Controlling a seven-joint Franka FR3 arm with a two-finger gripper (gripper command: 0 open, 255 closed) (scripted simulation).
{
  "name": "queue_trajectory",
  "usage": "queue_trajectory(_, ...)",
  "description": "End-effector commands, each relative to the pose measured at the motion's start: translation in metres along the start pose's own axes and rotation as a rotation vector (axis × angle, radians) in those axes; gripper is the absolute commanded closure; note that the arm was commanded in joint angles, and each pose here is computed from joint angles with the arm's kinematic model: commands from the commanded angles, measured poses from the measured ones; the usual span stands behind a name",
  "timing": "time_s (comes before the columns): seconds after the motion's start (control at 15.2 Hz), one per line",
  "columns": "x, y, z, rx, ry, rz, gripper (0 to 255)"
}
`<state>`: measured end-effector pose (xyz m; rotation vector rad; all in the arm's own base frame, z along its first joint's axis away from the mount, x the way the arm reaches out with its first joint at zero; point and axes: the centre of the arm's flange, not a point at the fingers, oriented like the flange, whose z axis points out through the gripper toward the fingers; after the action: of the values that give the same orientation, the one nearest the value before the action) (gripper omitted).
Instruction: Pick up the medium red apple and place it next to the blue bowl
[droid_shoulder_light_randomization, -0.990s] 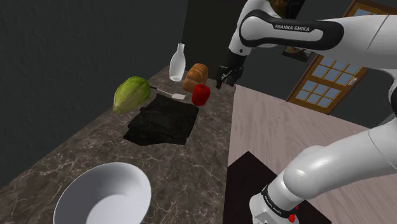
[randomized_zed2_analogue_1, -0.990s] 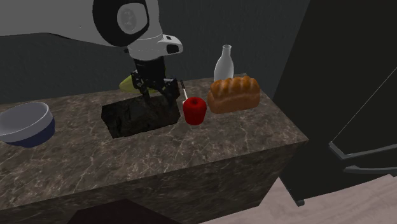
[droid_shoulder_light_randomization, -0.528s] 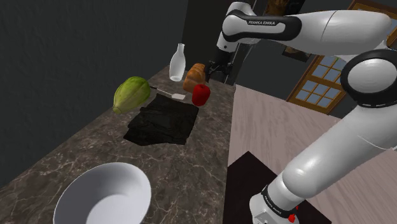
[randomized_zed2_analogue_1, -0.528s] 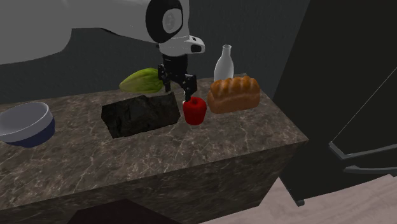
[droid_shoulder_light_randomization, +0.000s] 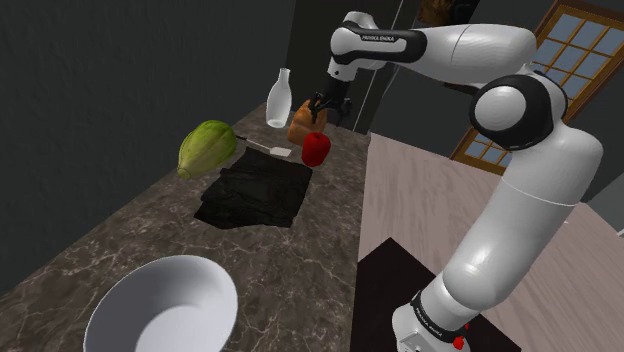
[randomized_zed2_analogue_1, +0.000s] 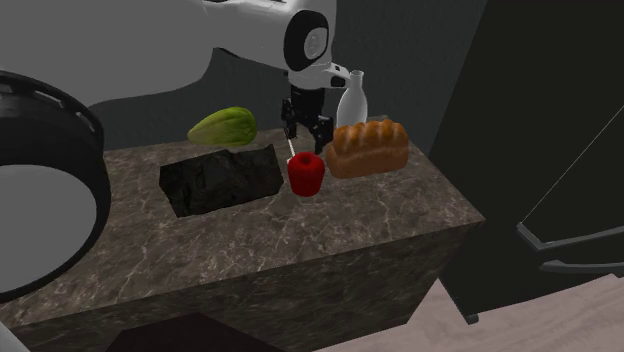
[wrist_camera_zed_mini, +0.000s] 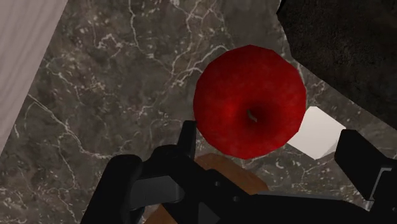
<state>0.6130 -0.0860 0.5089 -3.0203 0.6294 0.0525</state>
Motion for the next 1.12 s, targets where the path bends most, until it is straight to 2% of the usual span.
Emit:
queue_trajectory(0.0,0.003,0.000,0.010,0.001,0.000,0.006,0)
queue_trajectory(0.33,0.003,0.000,0.034,0.001,0.000,0.006,0)
queue_trajectory(0.79,0.003,0.000,0.034,0.001,0.000,0.006,0)
queue_trajectory(0.86,0.003,0.000,0.034,0.001,0.000,0.006,255)
queue_trajectory(1.06,0.003,0.000,0.034,0.001,0.000,0.006,255)
